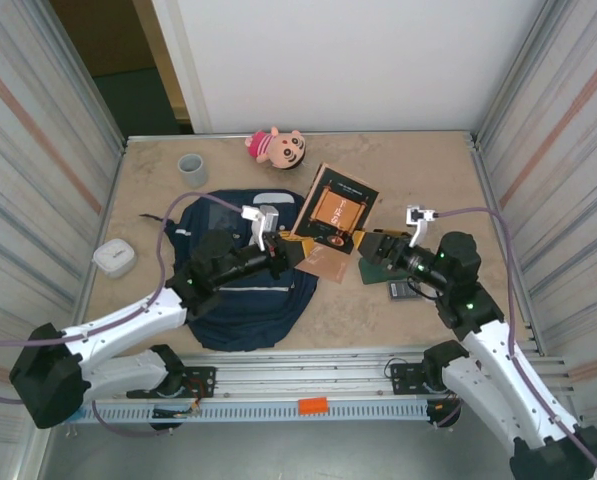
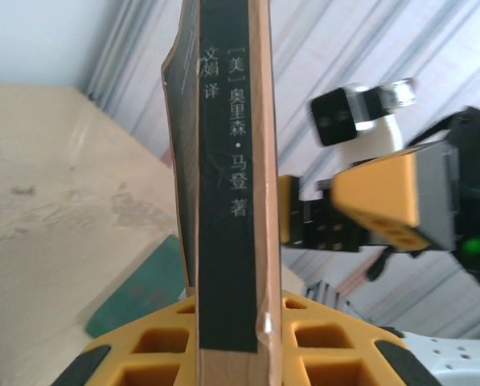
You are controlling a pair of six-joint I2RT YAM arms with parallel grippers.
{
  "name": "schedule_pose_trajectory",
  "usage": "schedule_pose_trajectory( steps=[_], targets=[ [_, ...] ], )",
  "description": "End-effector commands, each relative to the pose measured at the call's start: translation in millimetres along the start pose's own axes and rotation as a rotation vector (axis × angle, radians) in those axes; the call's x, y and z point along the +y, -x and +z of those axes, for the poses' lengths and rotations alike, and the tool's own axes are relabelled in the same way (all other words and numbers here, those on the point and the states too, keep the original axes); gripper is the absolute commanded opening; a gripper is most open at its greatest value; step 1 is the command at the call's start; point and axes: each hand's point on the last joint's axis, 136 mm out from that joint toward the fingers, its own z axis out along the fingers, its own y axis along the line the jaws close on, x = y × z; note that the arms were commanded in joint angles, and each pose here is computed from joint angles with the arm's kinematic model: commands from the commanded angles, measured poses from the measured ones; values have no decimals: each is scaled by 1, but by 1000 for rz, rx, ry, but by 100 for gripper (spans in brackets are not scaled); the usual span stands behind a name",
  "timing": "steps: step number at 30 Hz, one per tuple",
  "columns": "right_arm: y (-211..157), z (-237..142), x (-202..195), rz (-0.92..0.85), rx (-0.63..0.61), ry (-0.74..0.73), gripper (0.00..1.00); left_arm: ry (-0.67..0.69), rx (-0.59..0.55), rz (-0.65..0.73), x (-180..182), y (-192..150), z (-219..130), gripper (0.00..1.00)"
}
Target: Pack the student bag
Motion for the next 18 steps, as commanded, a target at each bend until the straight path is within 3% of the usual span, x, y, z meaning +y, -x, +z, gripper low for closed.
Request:
schedule_pose_trajectory(
  steps=[1,9,18],
  targets=[
    [-1,7,24,-21,33,97,99,-136,-151,34,-40,36,-16,1],
    [-5,18,31,9,70,165,99,-224,-210,10,-63,46,-23,2],
    [-17,0,68,-9,131,364,99,-282,-242,-16,-71,54,-17,3]
  ],
)
